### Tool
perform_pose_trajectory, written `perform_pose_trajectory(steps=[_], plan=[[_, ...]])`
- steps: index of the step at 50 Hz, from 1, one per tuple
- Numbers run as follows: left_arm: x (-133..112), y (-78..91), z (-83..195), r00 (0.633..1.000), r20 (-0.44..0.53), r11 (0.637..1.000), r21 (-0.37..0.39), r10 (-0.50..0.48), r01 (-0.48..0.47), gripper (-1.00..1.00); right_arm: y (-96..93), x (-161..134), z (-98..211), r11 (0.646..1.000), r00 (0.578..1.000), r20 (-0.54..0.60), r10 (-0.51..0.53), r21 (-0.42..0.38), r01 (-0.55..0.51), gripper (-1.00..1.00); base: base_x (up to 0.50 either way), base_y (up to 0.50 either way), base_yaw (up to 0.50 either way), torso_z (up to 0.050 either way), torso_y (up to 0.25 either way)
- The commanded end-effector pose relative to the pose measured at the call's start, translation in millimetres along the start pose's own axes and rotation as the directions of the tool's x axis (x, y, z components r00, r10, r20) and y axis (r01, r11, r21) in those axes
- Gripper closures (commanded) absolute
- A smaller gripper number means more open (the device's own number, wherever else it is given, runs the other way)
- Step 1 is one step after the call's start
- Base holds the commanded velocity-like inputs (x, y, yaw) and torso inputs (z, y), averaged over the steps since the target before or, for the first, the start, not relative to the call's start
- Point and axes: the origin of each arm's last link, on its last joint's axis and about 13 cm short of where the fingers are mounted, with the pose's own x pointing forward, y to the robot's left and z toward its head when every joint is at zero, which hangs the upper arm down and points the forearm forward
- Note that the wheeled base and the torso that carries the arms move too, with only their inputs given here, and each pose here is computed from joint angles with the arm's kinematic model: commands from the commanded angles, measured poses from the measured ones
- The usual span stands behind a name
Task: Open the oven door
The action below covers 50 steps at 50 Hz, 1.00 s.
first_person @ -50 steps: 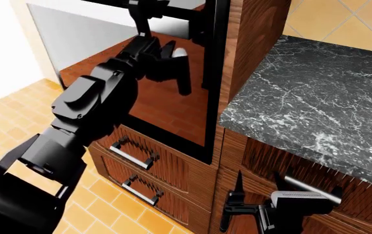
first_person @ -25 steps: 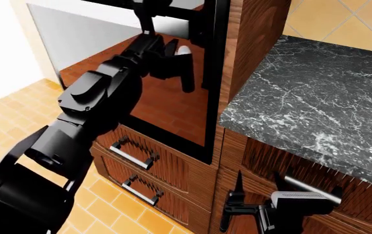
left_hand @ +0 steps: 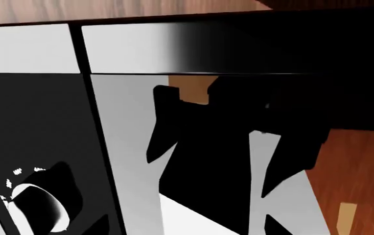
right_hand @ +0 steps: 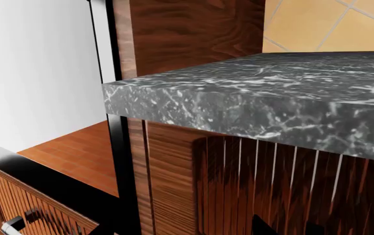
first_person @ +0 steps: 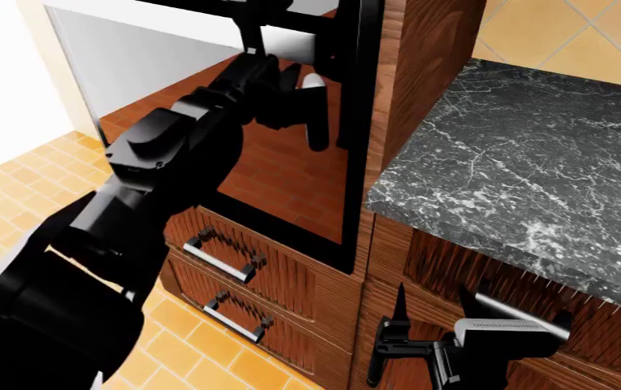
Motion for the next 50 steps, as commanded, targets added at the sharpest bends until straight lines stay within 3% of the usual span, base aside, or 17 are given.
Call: perform_pose_trajectory(steps=[1, 4, 5, 28, 37, 50], plan=[[2, 0.3, 1, 1.0, 0.001, 1.0, 0.004, -0.004, 0.004, -1.0, -0.5, 0, 0, 1.0, 1.0, 0.001, -0.002, 0.001, 0.002, -1.0, 0.0, 0.0, 0.0, 0.0, 0.0], [3, 0.3, 2, 1.0, 0.003, 1.0, 0.003, -0.011, 0.011, -1.0, -0.4, 0, 0, 1.0, 1.0, 0.001, -0.001, 0.001, 0.001, -1.0, 0.0, 0.0, 0.0, 0.0, 0.0], [3, 0.9, 2, 1.0, 0.003, 1.0, -0.003, -0.006, 0.006, 1.0, -0.4, 0, 0, 1.0, 1.0, 0.001, -0.002, 0.001, 0.002, -1.0, 0.0, 0.0, 0.0, 0.0, 0.0], [3, 10.0, -1, 1.0, -0.002, 0.999, -0.038, -0.005, 0.005, 1.0, 0.1, 0, 0, 1.0, 1.0, 0.002, -0.002, 0.001, 0.002, -1.0, 0.0, 0.0, 0.0, 0.0, 0.001], [-1, 19.2, -9, 0.994, -0.058, 0.995, -0.046, 0.088, -0.09, 1.0, 0.8, 0, 0, 1.0, 1.0, 0.002, 0.002, -0.003, -0.002, -1.0, 0.0, 0.0, 0.0, 0.0, 0.001], [-13, 31.2, -11, 0.988, -0.043, 0.989, -0.023, 0.147, -0.148, 1.0, 1.3, -1, 0, 1.0, 1.0, 0.002, 0.004, -0.006, -0.004, -1.0, 0.0, 0.0, 0.0, 0.0, 0.002]])
